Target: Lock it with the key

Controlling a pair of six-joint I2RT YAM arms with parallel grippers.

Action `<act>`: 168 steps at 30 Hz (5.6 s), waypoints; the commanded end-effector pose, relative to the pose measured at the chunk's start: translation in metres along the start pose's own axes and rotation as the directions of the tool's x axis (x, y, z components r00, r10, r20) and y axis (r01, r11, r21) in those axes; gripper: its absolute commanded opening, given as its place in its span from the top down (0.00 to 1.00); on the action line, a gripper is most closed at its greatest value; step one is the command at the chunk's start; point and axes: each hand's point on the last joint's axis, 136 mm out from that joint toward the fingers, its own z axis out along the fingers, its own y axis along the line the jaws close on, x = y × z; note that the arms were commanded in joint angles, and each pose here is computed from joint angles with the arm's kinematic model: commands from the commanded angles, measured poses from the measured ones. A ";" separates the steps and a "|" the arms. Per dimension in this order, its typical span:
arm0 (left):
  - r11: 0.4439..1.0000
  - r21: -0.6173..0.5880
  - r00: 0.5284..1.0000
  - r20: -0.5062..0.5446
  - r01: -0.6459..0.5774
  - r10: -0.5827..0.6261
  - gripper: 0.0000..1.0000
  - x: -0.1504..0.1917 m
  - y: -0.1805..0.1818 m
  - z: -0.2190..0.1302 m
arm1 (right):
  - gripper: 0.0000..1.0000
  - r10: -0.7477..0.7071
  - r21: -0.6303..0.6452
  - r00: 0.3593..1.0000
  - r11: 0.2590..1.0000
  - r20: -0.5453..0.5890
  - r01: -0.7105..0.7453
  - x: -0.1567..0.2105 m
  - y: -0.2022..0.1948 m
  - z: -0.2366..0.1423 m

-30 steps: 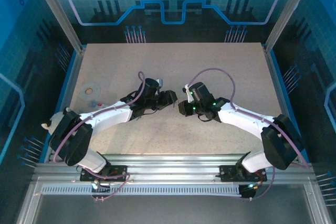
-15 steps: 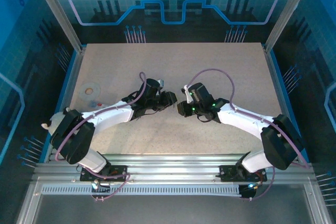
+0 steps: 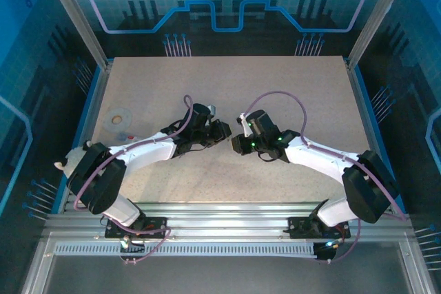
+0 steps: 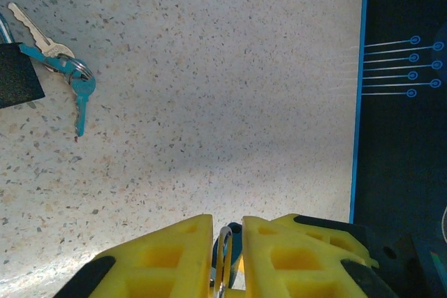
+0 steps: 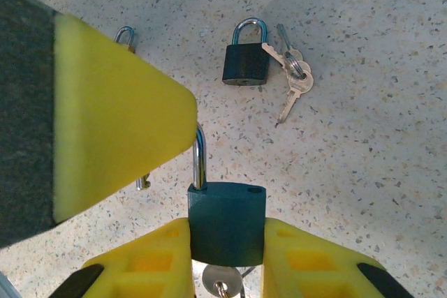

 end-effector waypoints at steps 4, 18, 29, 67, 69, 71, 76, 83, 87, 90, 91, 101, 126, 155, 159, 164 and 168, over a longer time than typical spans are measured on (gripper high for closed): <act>0.999 0.031 1.000 -0.021 -0.014 0.015 0.89 0.002 -0.013 0.002 | 0.77 -0.037 -0.037 0.998 0.999 0.042 0.039 -0.007 0.013 -0.006; 0.999 0.031 0.999 -0.032 -0.023 0.024 1.00 0.003 -0.015 0.001 | 0.77 -0.039 -0.047 0.998 0.998 0.051 0.041 -0.007 0.014 -0.006; 0.996 0.089 0.999 -0.029 -0.029 0.032 1.00 0.005 -0.026 -0.009 | 0.71 -0.034 -0.067 0.997 0.997 0.062 0.038 -0.009 0.017 -0.009; 0.995 0.092 0.999 -0.023 -0.028 0.030 1.00 0.007 -0.023 -0.013 | 0.68 0.149 -0.310 0.984 0.944 0.097 -0.113 -0.019 0.017 -0.031; 0.995 0.091 0.999 -0.024 -0.029 0.031 1.00 0.008 -0.023 -0.014 | 0.68 0.150 -0.312 0.984 0.943 0.095 -0.113 -0.019 0.017 -0.031; 0.995 0.092 0.999 -0.021 -0.030 0.032 1.00 0.007 -0.023 -0.014 | 0.68 0.149 -0.309 0.985 0.944 0.092 -0.114 -0.018 0.017 -0.030; 0.995 0.096 0.999 -0.017 -0.032 0.034 1.00 0.006 -0.025 -0.016 | 0.68 0.144 -0.280 0.987 0.953 0.077 -0.117 -0.016 0.013 -0.025; 0.994 0.099 0.999 -0.010 -0.038 0.039 1.00 0.005 -0.027 -0.018 | 0.72 0.131 -0.257 0.989 0.960 0.074 -0.108 -0.014 0.012 -0.022; 0.995 0.096 0.999 -0.009 -0.041 0.042 1.00 0.005 -0.026 -0.018 | 0.76 0.129 -0.254 0.989 0.961 0.078 -0.106 -0.014 0.012 -0.022; 0.995 0.089 0.999 -0.007 -0.041 0.041 1.00 0.005 -0.025 -0.019 | 0.79 0.126 -0.254 0.989 0.962 0.081 -0.101 -0.015 0.013 -0.024; 0.995 0.087 0.999 -0.004 -0.041 0.042 1.00 0.004 -0.025 -0.019 | 0.81 0.124 -0.254 0.989 0.962 0.080 -0.100 -0.014 0.013 -0.024; 0.998 0.046 0.999 0.008 -0.047 0.047 1.00 0.000 -0.024 -0.022 | 0.98 0.061 -0.269 0.994 0.963 0.086 -0.035 -0.013 0.027 -0.025; 0.994 0.101 0.999 0.006 -0.039 0.038 0.75 -0.002 -0.051 -0.037 | 1.00 -0.115 -0.188 0.992 0.974 0.060 0.124 0.000 0.049 -0.008; 0.979 0.188 0.984 0.174 -0.081 0.048 0.59 -0.010 -0.082 -0.114 | 1.00 -0.168 -0.205 0.979 0.960 0.119 0.190 -0.002 0.060 -0.024; 0.978 0.147 0.968 0.225 -0.146 0.111 0.54 -0.014 -0.078 -0.128 | 1.00 -0.167 -0.261 0.977 0.945 0.134 0.197 -0.003 0.066 -0.033; 0.960 0.091 0.917 0.331 -0.264 0.221 0.45 -0.020 -0.069 -0.153 | 1.00 -0.141 -0.323 0.977 0.928 0.161 0.187 -0.006 0.068 -0.047; 0.936 0.128 0.885 0.387 -0.329 0.258 0.42 -0.015 -0.063 -0.161 | 1.00 -0.130 -0.366 0.975 0.911 0.179 0.189 -0.008 0.071 -0.055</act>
